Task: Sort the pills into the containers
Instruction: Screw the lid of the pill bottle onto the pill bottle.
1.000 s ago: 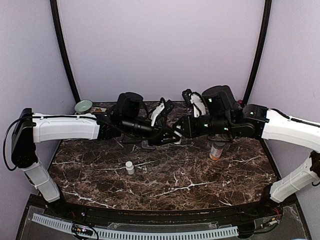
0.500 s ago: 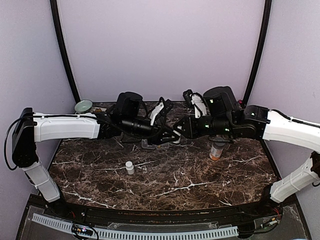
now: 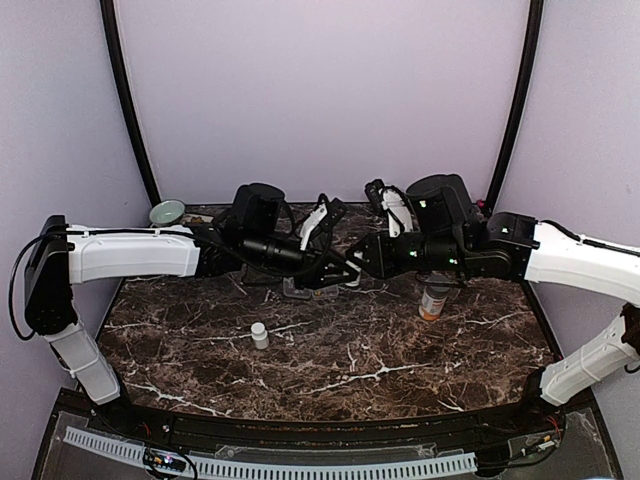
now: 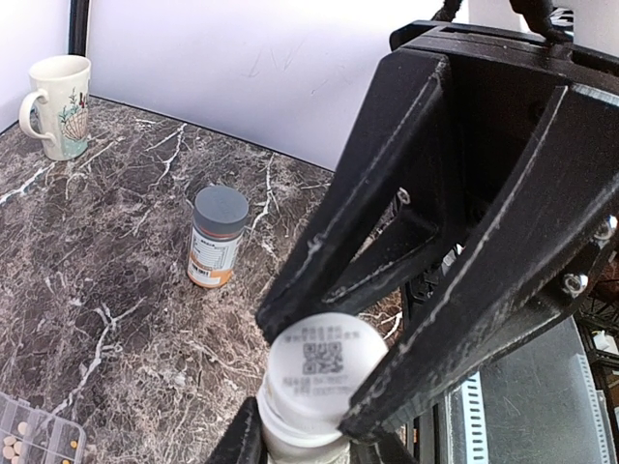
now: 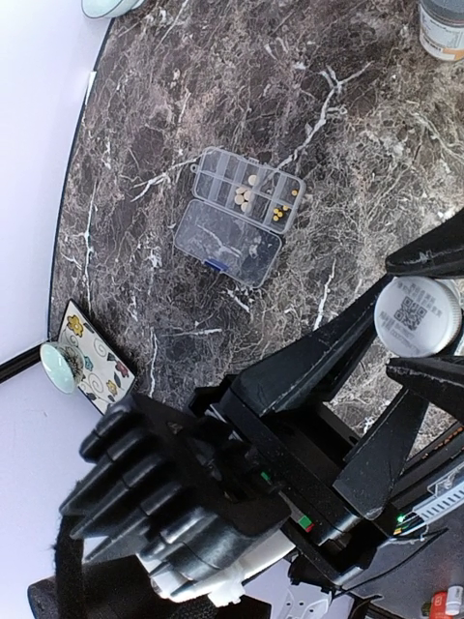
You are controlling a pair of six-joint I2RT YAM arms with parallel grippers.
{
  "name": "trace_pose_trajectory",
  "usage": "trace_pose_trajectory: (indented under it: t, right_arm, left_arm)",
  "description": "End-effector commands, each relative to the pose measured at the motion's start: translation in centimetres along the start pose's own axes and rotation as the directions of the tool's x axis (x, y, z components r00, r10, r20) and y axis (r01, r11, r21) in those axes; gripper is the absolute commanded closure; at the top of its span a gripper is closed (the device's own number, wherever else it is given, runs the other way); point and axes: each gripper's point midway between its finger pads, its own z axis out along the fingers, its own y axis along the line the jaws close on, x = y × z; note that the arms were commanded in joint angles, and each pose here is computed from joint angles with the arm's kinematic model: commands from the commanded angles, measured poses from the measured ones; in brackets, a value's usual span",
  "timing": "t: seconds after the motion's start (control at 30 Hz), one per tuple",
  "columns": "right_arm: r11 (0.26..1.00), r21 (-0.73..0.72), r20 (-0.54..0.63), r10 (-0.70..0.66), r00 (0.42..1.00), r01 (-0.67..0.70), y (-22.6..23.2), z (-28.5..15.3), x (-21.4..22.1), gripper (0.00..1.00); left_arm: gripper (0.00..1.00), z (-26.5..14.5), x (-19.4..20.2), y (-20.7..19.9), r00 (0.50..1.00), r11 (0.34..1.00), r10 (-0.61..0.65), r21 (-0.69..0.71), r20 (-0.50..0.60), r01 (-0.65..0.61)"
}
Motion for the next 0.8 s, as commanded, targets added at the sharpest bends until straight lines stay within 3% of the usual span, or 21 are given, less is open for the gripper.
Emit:
trace_pose_trajectory:
  t: [0.0, 0.77]
  right_arm:
    - [1.0, 0.007, 0.003, -0.023, 1.0, 0.023, 0.0, 0.51, 0.4, 0.75]
    - [0.999, 0.023, -0.005, -0.034, 0.999, 0.035, -0.29, 1.38, 0.72, 0.74]
  left_arm:
    - [1.0, -0.72, -2.53, -0.94, 0.997, 0.999, 0.039, 0.029, 0.062, -0.041]
    - [1.0, -0.87, -3.13, -1.25, 0.996, 0.998, 0.043, 0.039, 0.082, -0.046]
